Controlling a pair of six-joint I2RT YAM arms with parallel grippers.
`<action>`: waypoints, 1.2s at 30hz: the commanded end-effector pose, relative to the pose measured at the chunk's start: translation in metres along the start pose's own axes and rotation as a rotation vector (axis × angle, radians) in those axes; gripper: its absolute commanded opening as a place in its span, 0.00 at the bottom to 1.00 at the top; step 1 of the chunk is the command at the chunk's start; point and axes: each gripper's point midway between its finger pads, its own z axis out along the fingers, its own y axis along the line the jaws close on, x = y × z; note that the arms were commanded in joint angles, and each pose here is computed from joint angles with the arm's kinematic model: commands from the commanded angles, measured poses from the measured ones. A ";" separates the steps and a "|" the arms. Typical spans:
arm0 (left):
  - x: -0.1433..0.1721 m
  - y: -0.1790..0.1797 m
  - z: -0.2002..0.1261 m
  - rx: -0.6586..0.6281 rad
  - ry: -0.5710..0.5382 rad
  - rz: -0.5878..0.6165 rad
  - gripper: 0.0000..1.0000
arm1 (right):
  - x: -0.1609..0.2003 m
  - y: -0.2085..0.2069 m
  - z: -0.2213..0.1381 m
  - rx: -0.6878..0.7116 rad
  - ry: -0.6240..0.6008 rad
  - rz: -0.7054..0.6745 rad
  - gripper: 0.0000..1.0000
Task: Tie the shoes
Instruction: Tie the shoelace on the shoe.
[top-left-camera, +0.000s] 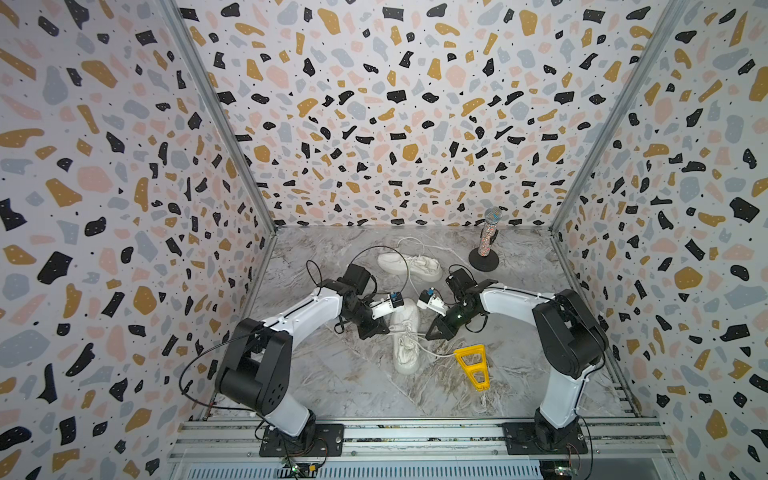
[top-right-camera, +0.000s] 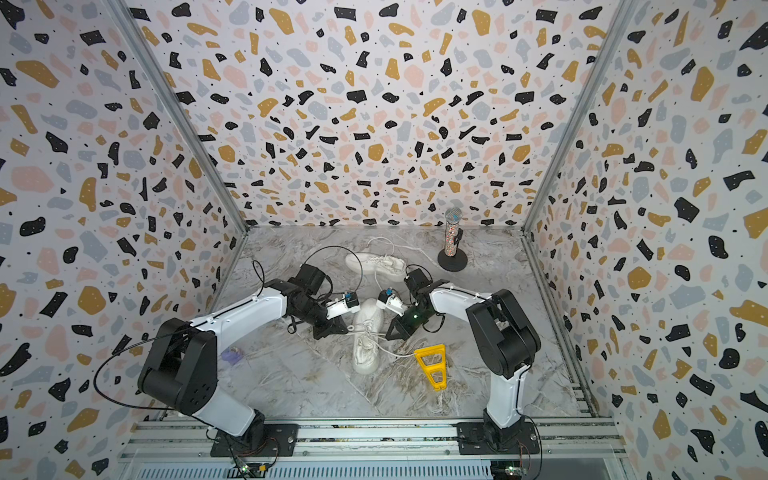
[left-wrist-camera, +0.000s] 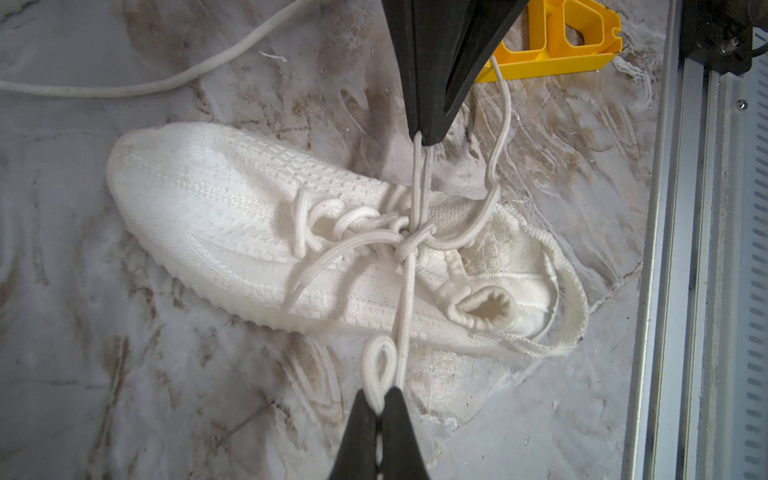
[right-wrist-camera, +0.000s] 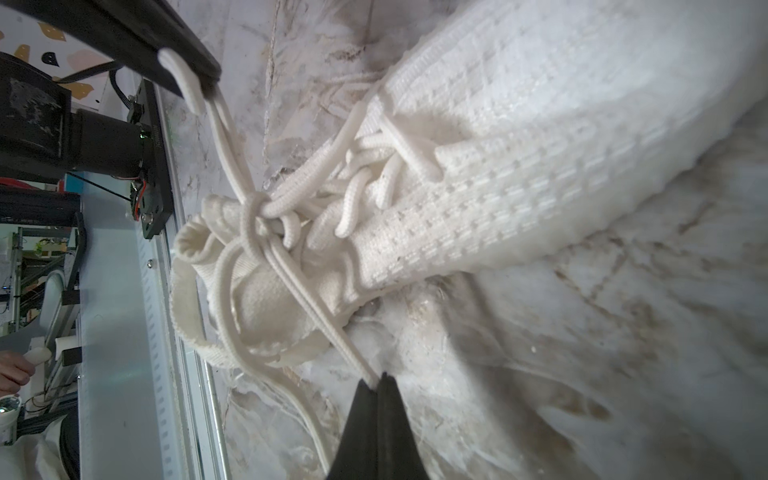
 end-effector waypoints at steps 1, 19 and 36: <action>0.014 -0.003 0.002 0.028 0.037 -0.050 0.00 | 0.000 0.005 -0.009 0.008 0.001 0.003 0.00; 0.011 0.000 -0.004 0.010 0.049 -0.078 0.00 | 0.016 -0.033 -0.039 0.411 0.223 -0.190 0.00; 0.015 -0.003 -0.004 0.023 0.047 -0.099 0.00 | 0.008 -0.037 -0.040 0.409 0.275 -0.245 0.00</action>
